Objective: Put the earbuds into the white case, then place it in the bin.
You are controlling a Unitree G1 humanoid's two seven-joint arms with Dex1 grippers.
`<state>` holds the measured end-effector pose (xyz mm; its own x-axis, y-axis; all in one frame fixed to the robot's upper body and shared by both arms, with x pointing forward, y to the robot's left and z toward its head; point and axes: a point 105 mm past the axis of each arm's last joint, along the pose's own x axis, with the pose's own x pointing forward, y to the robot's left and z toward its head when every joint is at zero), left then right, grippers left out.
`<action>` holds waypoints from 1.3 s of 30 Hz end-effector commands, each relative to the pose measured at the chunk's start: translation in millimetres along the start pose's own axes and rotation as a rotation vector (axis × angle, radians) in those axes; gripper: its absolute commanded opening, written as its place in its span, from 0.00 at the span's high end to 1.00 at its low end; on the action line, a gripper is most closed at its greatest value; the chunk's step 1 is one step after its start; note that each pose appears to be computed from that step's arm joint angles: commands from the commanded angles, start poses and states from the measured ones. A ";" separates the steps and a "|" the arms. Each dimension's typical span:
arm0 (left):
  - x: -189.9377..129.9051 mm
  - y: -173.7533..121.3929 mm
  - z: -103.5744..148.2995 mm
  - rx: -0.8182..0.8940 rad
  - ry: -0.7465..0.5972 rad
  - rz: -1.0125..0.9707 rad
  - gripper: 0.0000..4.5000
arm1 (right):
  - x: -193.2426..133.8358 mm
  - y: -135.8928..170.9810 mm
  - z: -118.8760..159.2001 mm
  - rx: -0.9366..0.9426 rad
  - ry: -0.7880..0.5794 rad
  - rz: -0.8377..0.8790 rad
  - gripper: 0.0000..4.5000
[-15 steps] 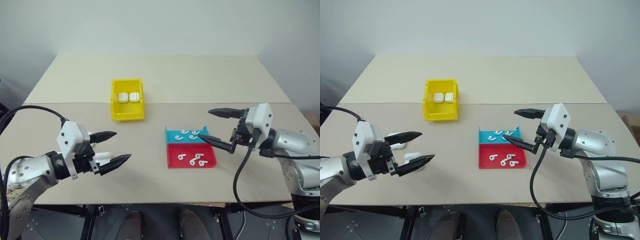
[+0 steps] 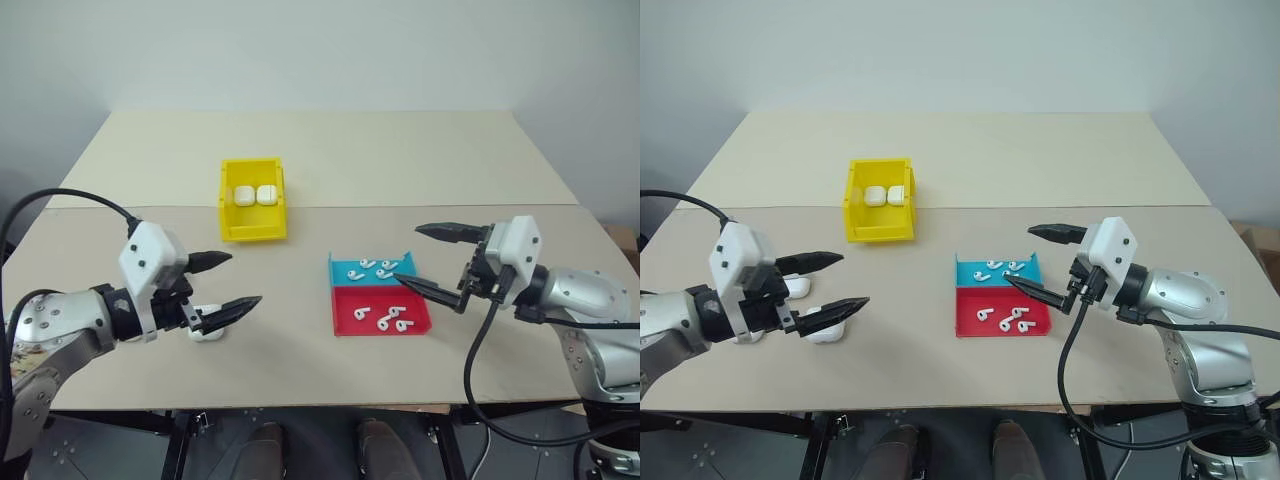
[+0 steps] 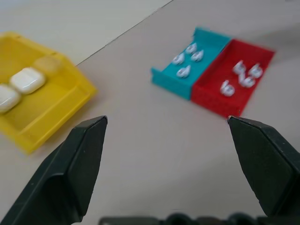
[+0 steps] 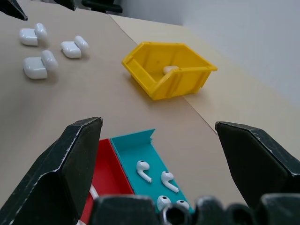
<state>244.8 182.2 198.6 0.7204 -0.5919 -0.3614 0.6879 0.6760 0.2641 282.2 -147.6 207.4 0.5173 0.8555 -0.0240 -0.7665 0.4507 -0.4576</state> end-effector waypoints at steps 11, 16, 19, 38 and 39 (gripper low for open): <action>-48.1 31.4 -36.6 -0.213 0.497 0.222 0.01 | 2.2 -3.8 9.0 -0.065 -0.025 -0.013 0.00; -68.6 42.9 -51.9 -0.296 0.641 0.278 0.01 | 4.2 -2.0 7.6 -0.066 -0.027 -0.011 0.00; -85.2 60.1 -60.2 -0.368 0.720 0.376 0.01 | 5.5 1.1 6.5 -0.056 -0.032 -0.006 0.00; -80.0 74.8 -98.2 -0.592 0.813 0.502 0.01 | 12.5 8.2 9.1 -0.034 -0.051 0.027 0.00; -78.0 74.8 -98.6 -0.594 0.812 0.502 0.01 | 12.2 8.4 9.4 -0.032 -0.051 0.026 0.00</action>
<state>228.8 321.1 153.9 0.4723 0.1043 -0.8752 0.0394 0.9895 0.1392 283.6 -131.5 197.6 0.4827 0.8752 -0.0331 -0.7869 0.4168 -0.4551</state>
